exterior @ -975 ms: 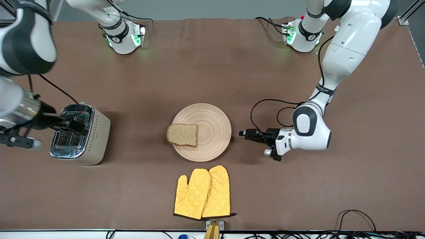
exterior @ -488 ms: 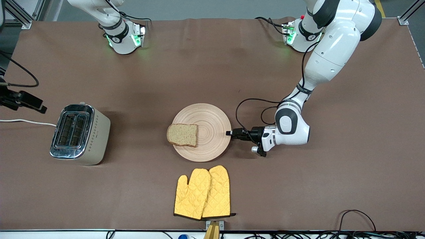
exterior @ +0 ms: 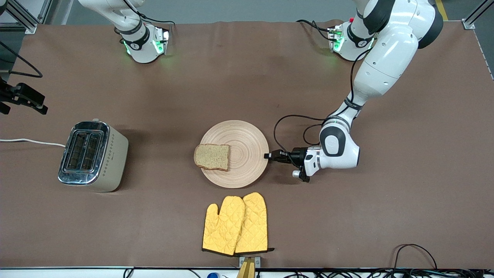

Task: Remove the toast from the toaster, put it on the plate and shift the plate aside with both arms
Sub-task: 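Grip the plate rim with the left gripper and slide it sideways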

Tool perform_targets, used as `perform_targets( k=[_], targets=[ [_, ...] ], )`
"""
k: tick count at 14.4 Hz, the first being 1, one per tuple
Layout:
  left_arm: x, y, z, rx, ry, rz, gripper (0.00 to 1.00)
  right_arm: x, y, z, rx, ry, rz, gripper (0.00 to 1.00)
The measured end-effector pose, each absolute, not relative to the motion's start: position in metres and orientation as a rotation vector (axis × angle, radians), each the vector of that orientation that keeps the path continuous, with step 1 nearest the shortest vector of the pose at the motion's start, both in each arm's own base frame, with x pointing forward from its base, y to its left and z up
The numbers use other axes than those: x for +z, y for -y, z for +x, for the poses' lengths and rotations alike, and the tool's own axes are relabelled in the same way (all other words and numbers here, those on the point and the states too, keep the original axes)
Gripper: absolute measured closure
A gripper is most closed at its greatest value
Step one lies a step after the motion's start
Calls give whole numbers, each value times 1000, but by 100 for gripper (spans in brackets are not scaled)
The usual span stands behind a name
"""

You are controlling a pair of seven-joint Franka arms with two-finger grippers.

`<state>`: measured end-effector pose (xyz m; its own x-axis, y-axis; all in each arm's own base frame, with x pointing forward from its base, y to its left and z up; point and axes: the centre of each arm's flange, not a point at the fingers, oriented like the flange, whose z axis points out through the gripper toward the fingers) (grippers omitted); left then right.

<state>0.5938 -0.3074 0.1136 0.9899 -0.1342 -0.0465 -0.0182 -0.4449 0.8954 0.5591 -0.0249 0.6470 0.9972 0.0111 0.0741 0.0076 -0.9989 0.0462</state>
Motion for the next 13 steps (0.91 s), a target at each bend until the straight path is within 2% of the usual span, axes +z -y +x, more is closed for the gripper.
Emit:
perform_targets(
  k=[6, 10, 13],
  targets=[
    [129, 291, 610, -76, 69, 2026, 91, 643, 25, 553, 130, -15, 3108, 0],
    [204, 248, 642, 2, 48, 1979, 91, 647, 23, 552, 142, -11, 3130, 0],
    [252, 170, 660, -9, 64, 1945, 91, 657, 21, 551, 176, -16, 3129, 0]
  ],
)
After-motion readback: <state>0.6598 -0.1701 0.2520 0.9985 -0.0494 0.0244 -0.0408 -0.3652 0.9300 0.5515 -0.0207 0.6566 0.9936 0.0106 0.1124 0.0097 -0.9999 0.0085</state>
